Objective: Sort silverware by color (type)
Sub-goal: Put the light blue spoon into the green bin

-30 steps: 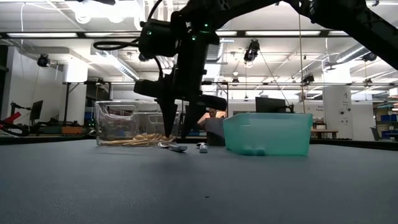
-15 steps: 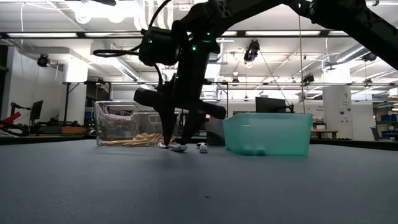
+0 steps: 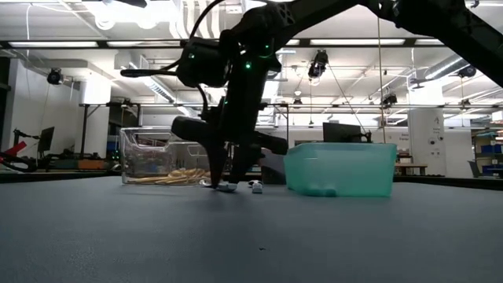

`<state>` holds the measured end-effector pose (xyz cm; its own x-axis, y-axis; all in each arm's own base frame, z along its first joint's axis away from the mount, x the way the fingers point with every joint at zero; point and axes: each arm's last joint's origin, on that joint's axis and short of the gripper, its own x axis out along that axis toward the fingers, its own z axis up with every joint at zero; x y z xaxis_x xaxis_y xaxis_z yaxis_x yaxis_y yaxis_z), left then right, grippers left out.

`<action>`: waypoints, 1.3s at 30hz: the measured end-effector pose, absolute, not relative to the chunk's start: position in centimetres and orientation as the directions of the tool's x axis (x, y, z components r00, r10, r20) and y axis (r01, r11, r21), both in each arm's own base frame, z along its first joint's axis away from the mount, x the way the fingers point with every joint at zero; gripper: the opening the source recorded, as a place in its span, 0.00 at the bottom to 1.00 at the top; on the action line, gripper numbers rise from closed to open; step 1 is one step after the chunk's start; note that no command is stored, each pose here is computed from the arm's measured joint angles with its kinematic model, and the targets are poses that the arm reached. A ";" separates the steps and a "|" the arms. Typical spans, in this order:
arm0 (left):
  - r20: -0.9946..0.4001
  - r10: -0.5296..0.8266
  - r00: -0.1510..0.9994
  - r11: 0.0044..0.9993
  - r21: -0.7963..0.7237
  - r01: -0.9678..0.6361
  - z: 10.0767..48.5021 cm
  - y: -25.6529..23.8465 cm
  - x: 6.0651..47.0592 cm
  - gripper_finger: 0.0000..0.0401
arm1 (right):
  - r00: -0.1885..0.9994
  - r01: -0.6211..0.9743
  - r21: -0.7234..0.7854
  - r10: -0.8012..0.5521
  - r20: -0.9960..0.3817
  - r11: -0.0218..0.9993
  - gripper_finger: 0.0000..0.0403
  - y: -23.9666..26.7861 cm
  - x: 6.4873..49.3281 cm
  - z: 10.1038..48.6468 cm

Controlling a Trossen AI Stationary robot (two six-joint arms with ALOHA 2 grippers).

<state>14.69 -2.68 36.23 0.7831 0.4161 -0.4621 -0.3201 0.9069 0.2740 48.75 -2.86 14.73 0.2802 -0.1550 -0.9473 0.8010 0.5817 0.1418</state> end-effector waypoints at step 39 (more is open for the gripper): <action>-0.450 0.422 0.787 0.904 0.279 -0.325 36.4 -2.6 14.3 0.00 | 0.265 0.831 0.210 -0.034 -0.964 0.515 0.07 -3.1 48.1 20.8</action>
<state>14.34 -2.55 36.41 0.7872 0.4216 -0.4500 -0.3248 0.9038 0.2786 48.14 -3.06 20.76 0.2645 -0.0340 -0.9638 0.8310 0.5151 0.2099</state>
